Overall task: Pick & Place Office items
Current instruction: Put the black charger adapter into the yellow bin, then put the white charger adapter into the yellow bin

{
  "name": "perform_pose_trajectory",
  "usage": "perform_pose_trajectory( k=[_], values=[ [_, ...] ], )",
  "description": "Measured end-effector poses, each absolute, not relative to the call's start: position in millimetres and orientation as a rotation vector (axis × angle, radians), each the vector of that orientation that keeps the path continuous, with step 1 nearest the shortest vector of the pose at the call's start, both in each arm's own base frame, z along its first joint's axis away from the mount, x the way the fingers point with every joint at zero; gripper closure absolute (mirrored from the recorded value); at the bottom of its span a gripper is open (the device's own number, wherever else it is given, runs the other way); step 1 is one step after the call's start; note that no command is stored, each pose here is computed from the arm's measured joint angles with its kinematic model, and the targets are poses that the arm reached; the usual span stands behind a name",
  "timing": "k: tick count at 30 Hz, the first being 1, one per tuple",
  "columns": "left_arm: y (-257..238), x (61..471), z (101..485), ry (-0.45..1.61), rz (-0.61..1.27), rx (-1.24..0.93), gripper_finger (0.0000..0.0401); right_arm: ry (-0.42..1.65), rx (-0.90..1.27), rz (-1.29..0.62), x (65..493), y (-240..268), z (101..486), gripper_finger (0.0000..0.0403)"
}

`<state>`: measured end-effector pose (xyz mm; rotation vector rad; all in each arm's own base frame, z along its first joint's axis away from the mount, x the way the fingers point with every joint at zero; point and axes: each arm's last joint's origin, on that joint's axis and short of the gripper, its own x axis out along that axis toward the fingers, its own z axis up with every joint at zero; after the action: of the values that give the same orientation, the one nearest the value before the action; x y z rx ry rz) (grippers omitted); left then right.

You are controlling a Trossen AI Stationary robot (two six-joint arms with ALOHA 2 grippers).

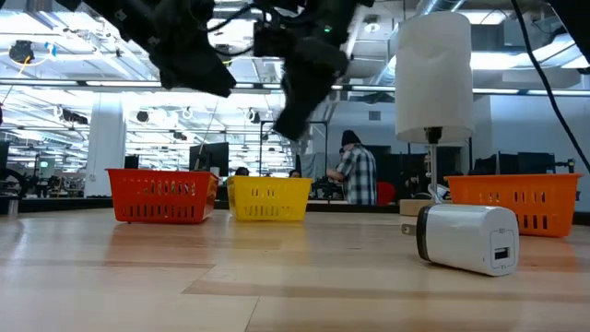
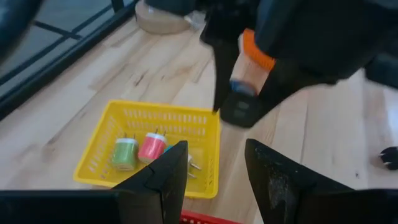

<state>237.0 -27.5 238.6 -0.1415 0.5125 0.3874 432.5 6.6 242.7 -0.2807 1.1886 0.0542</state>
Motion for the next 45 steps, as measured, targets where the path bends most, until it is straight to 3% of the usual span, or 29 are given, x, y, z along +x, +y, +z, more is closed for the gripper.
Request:
perform_pose_trajectory(
  k=[8,19,23,34,45],
  values=[
    [-29.6,223.6,256.7,0.436,0.363,-0.166,0.0247,1.08,-0.248,-0.005,450.0,-20.4,235.1,0.0263],
    [-30.4,223.2,256.1,0.44,0.361,-0.162,0.0247,1.173,-0.173,0.025,461.0,-26.2,190.8,0.0256],
    [-30.3,223.1,256.1,0.439,0.365,-0.16,0.0247,1.178,-0.17,0.016,461.0,-31.0,189.0,0.025],
    [-30.4,223.3,256.3,0.438,0.362,-0.162,0.0247,1.18,-0.165,0.007,459.7,-35.7,190.6,0.0173],
    [-30.8,223.3,256.2,0.441,0.352,-0.163,0.0247,1.319,-0.142,0.026,444.1,-16.3,197.3,0.0179]
  ],
)
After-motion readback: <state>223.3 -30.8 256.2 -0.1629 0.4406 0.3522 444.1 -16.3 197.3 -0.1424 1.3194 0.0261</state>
